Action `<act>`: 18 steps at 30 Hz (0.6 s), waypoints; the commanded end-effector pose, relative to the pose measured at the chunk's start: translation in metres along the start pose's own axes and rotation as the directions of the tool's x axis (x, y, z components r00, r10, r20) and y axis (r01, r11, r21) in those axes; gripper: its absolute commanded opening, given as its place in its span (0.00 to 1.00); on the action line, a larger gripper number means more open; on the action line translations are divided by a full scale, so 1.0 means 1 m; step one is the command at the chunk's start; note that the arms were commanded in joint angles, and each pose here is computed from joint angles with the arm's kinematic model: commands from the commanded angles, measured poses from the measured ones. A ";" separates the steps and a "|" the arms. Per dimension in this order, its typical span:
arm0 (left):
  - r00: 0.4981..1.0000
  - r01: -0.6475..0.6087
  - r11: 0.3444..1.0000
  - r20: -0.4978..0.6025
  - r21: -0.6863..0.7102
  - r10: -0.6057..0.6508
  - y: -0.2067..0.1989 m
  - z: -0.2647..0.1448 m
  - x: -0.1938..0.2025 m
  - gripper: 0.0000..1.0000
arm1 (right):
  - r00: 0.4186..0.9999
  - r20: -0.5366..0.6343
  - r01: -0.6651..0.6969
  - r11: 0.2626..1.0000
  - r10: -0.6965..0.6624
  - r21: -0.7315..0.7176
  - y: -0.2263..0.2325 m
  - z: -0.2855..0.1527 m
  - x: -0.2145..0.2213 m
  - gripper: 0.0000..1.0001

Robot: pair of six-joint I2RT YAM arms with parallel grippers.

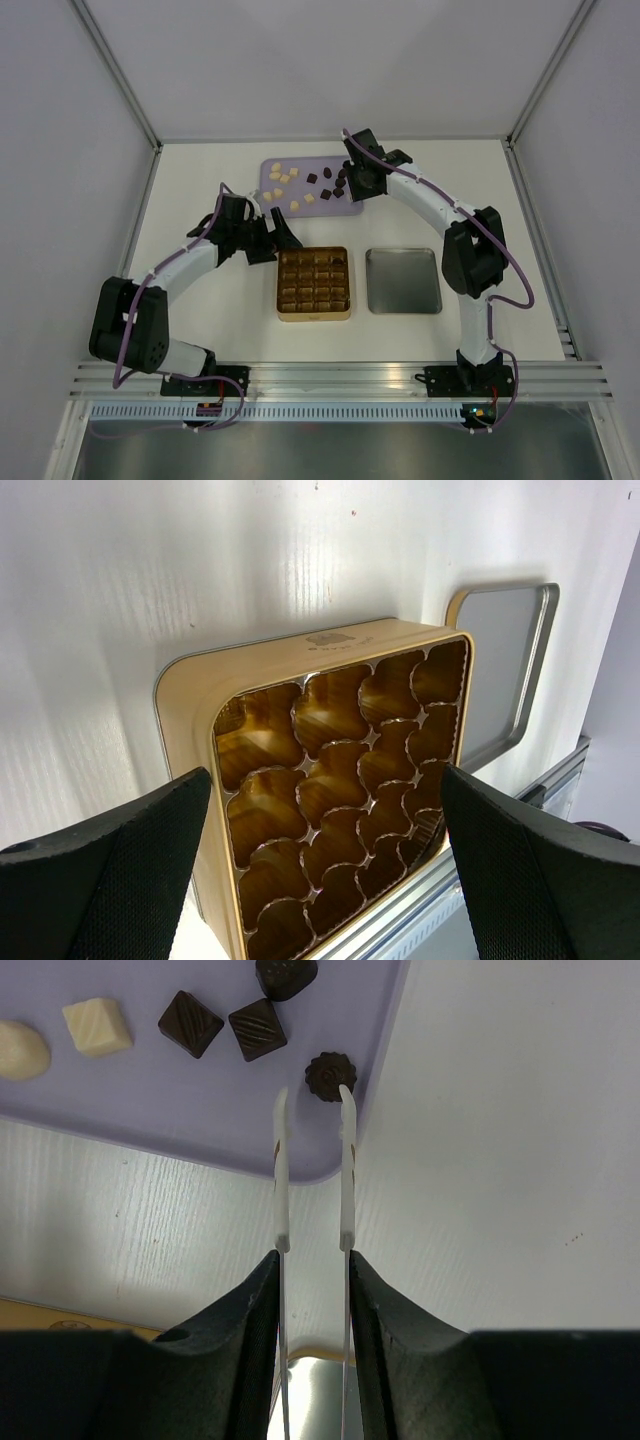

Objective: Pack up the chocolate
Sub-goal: Adjust the packing box at the center of the board.

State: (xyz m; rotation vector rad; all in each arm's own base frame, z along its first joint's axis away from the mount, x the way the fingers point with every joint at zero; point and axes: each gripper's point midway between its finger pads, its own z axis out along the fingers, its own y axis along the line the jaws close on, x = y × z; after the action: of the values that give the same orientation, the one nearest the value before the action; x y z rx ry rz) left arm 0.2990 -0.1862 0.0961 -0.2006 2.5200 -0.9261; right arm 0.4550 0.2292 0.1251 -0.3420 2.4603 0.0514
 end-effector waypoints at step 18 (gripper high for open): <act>0.986 -0.106 0.994 0.129 -0.007 0.106 -0.024 -0.029 -0.033 1.00 | 0.999 0.026 -0.047 0.998 0.046 0.032 -0.007 0.010 -0.016 0.39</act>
State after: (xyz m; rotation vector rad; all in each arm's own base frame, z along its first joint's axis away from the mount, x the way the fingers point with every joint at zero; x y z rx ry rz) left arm 0.3068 -0.1835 0.1132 -0.1722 2.4744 -0.8929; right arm 0.4607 0.2260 0.1180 -0.3146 2.4781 0.0367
